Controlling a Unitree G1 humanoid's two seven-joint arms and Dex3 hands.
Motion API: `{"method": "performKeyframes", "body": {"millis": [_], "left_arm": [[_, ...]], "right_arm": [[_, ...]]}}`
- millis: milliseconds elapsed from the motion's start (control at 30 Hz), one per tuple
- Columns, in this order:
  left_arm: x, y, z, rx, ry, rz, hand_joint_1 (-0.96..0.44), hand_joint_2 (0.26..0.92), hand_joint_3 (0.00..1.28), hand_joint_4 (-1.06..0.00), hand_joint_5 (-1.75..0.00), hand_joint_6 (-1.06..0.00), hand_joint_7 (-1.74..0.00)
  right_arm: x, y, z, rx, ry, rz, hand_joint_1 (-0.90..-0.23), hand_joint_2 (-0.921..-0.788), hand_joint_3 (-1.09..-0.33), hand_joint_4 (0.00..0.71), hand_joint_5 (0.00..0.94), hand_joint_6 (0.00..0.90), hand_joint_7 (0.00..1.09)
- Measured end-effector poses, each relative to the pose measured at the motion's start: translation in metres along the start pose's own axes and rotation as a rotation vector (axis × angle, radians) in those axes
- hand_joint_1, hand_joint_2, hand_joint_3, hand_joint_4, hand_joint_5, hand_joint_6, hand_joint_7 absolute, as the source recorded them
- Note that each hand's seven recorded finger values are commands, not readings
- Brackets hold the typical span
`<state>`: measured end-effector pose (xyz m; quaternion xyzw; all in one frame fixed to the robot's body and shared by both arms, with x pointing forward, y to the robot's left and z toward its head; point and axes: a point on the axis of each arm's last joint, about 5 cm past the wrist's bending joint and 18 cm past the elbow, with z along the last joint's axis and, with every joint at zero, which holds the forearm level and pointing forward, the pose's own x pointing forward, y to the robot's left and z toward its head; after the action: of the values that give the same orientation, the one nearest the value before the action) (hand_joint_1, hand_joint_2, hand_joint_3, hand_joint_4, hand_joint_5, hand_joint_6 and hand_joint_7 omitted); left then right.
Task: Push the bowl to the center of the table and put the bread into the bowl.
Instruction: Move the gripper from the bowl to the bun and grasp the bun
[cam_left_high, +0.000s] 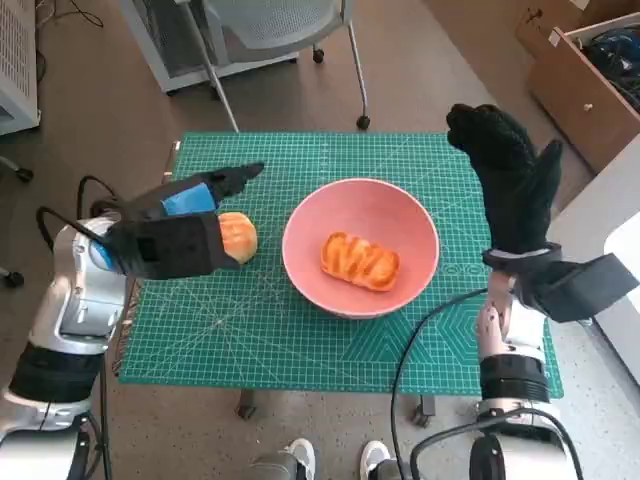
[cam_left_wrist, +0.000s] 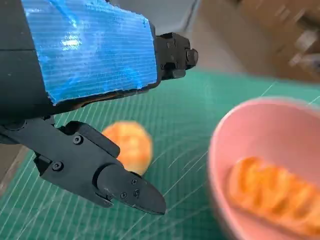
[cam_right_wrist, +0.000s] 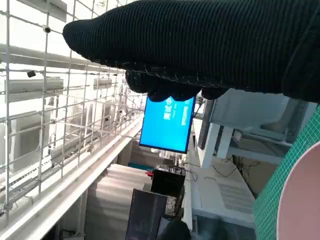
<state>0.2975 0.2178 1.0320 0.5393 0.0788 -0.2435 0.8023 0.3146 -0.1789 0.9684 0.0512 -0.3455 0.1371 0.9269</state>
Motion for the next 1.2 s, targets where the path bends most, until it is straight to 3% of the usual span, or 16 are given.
{"method": "performKeyframes", "body": {"millis": [467, 700, 900, 1133, 1167, 1200], "left_arm": [[0.024, -0.014, -0.018, 0.014, 0.137, -0.007, -0.24, 0.735, 0.0, 0.0, 0.0, -0.09, -0.04], [0.039, -0.028, -0.023, 0.009, 0.183, 0.017, -0.18, 0.776, 0.01, -0.06, -0.01, -0.2, -0.05], [0.05, -0.042, -0.027, 0.039, 0.21, 0.081, -0.03, 0.878, 0.02, -0.41, -0.03, -0.49, -0.06], [0.056, -0.057, -0.036, 0.075, 0.172, 0.156, 0.05, 0.917, 0.07, -0.73, -0.12, -0.73, -0.12], [0.056, -0.058, -0.037, 0.079, 0.162, 0.165, 0.04, 0.918, 0.09, -0.71, -0.33, -0.68, -0.36], [0.056, -0.058, -0.038, 0.082, 0.152, 0.174, 0.03, 0.919, 0.13, -0.65, -0.68, -0.59, -0.73]], "right_arm": [[-0.0004, -0.003, 0.002, -0.012, -0.006, -0.002, -0.608, -0.921, -0.764, 0.208, 0.0, 0.063, 0.38], [-0.0006, -0.004, 0.003, -0.02, -0.009, -0.001, -0.608, -0.921, -0.765, 0.205, 0.0, 0.062, 0.38], [-0.0017, -0.004, 0.003, -0.023, -0.012, 0.0, -0.608, -0.921, -0.765, 0.205, 0.0, 0.062, 0.38], [-0.0067, -0.005, 0.002, -0.025, 0.0, -0.006, -0.607, -0.921, -0.765, 0.205, 0.0, 0.062, 0.38], [-0.0074, -0.005, 0.001, -0.025, 0.003, -0.007, -0.606, -0.921, -0.765, 0.205, 0.0, 0.062, 0.38], [-0.0081, -0.005, 0.001, -0.025, 0.005, -0.007, -0.606, -0.921, -0.765, 0.205, 0.0, 0.062, 0.38]]}}
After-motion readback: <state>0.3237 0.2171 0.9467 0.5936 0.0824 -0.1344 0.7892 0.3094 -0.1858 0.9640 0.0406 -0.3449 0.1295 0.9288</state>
